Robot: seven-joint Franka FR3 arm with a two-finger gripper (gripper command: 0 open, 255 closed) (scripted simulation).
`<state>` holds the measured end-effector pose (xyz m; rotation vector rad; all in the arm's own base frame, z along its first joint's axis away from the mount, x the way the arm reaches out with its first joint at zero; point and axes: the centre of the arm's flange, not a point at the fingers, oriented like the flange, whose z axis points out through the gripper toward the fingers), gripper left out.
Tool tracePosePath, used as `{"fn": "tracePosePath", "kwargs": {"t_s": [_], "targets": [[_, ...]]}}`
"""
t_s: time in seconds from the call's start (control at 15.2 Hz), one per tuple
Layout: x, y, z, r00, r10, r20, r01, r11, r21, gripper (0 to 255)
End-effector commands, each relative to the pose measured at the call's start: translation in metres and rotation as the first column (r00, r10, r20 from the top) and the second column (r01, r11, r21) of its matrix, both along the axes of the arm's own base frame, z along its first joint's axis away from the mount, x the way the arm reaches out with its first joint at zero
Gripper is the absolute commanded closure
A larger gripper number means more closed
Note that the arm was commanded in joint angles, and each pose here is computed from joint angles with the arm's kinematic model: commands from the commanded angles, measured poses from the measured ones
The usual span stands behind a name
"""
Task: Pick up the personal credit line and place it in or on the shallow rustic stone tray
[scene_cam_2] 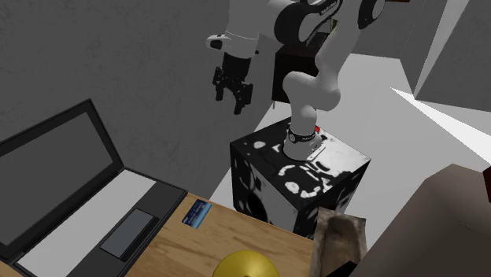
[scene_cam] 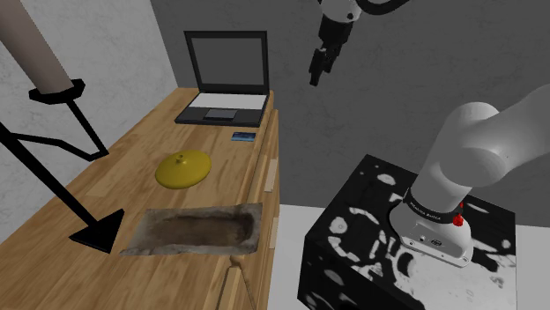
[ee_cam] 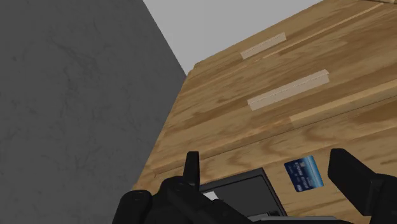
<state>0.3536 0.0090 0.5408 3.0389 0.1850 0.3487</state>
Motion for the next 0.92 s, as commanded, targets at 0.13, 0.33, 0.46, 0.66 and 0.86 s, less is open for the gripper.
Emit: {"fn": "tracePosePath", "kwargs": {"t_s": [0.13, 0.33, 0.46, 0.66, 0.86], "targets": [[0.027, 0.007, -0.035, 0.995, 0.079, 0.058, -0.081, 0.996, 0.032, 0], [0.049, 0.014, -0.062, 0.986, 0.136, 0.099, -0.141, 0.989, 0.053, 0], [0.064, 0.021, -0.079, 0.977, 0.173, 0.128, -0.182, 0.981, 0.065, 0], [0.086, 0.032, -0.104, 0.959, 0.226, 0.17, -0.243, 0.967, 0.082, 0], [0.109, 0.045, -0.128, 0.937, 0.278, 0.213, -0.303, 0.948, 0.096, 0]]}}
